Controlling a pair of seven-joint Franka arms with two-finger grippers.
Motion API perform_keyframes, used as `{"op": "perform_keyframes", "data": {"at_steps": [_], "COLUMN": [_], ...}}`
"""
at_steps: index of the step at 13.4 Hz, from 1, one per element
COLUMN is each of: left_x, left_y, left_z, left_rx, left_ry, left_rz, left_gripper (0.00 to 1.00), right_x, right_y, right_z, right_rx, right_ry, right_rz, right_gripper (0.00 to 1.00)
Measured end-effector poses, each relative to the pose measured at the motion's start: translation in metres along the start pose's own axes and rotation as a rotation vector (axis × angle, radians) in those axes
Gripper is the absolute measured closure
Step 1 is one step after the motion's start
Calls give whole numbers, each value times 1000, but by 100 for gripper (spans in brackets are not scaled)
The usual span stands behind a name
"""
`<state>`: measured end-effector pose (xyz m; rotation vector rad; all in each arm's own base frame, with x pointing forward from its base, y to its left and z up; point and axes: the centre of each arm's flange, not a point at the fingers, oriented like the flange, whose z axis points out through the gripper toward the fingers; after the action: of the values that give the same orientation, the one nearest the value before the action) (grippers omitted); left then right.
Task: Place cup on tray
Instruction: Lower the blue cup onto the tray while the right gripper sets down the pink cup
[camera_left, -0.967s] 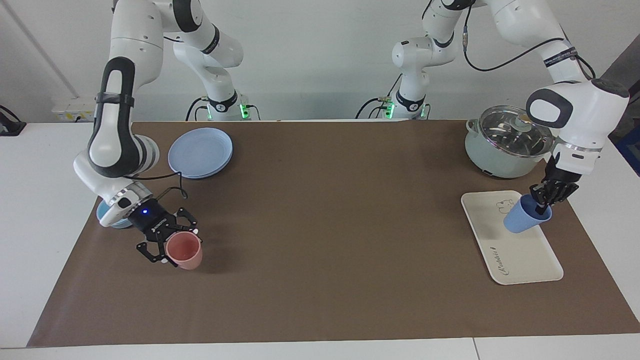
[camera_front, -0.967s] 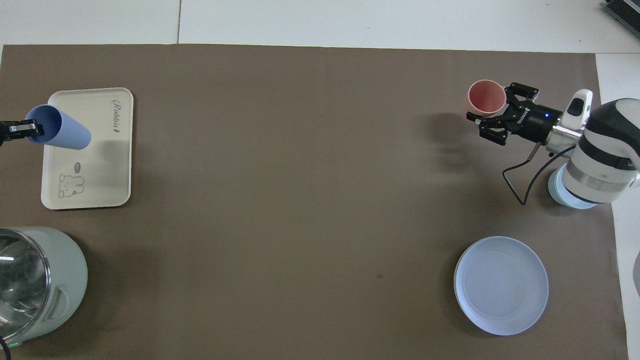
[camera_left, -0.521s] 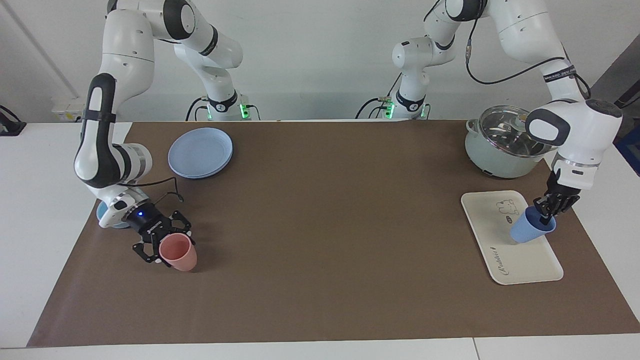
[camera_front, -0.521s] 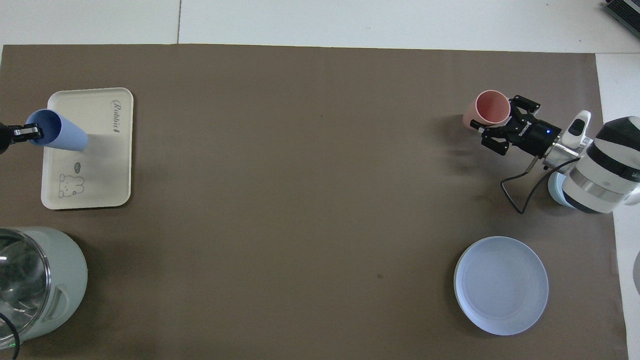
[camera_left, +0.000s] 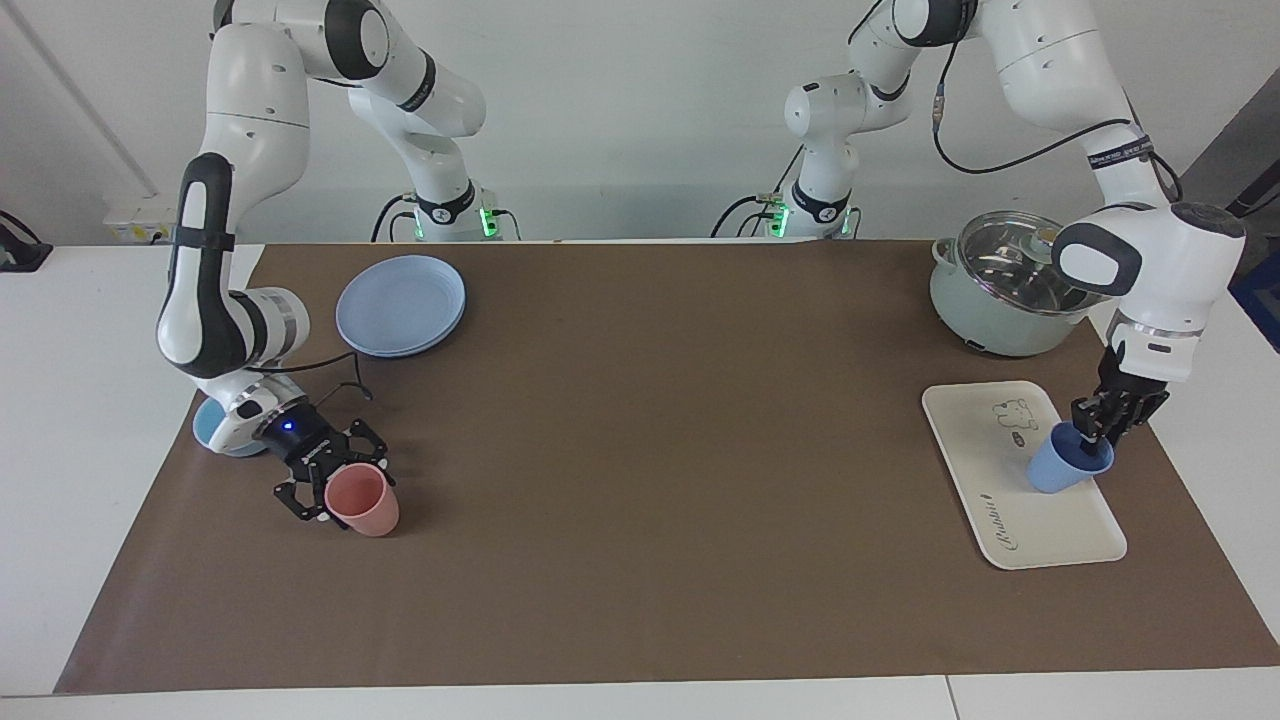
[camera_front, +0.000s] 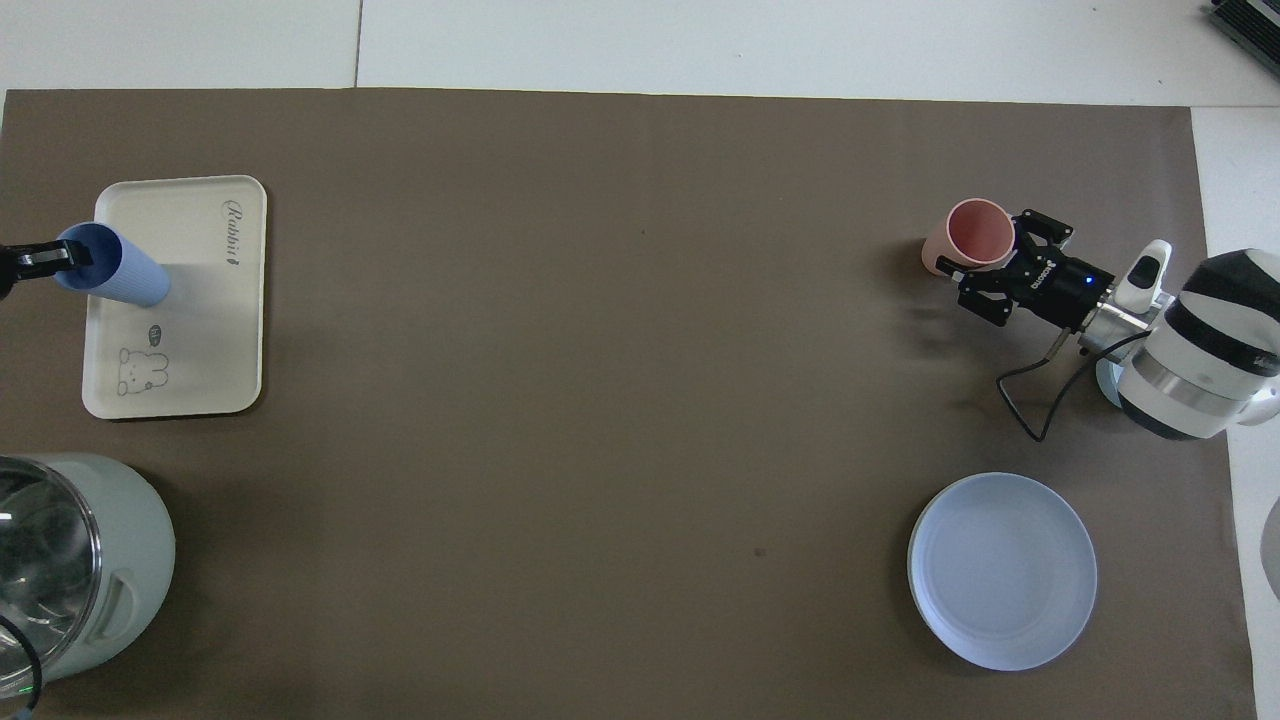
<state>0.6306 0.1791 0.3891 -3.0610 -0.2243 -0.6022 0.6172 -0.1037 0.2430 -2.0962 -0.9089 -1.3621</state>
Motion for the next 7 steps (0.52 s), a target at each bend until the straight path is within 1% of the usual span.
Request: {"op": "perform_keyframes", "data": {"at_steps": [1, 2, 3, 4, 5, 6, 7], "left_x": [4, 8, 13, 22, 32, 43, 53], "left_y": [1, 2, 5, 10, 17, 28, 45], "left_z": [-3, -7, -13, -23, -37, -54, -72], "left_rx": [0, -3, -13, -28, -48, -65, -59], "left_ry": [8, 10, -6, -34, -69, -107, -147], "left_rz": [2, 5, 10, 18, 28, 38, 57], "left_gripper": [40, 27, 14, 3, 0, 0, 0], "right_x": [-1, -2, -2, -2, -1, 1, 3], "right_y": [0, 0, 0, 0, 1, 2, 2], "right_z": [-1, -1, -2, -3, -4, -6, -7], "right_rx": [-1, -2, -2, -3, -3, 2, 8], "right_ry": [-1, -2, -2, -1, 4, 15, 27], "right_rz": [-6, -11, -13, -14, -14, -15, -16], "right_gripper": [18, 10, 1, 0, 0, 0, 0]}}
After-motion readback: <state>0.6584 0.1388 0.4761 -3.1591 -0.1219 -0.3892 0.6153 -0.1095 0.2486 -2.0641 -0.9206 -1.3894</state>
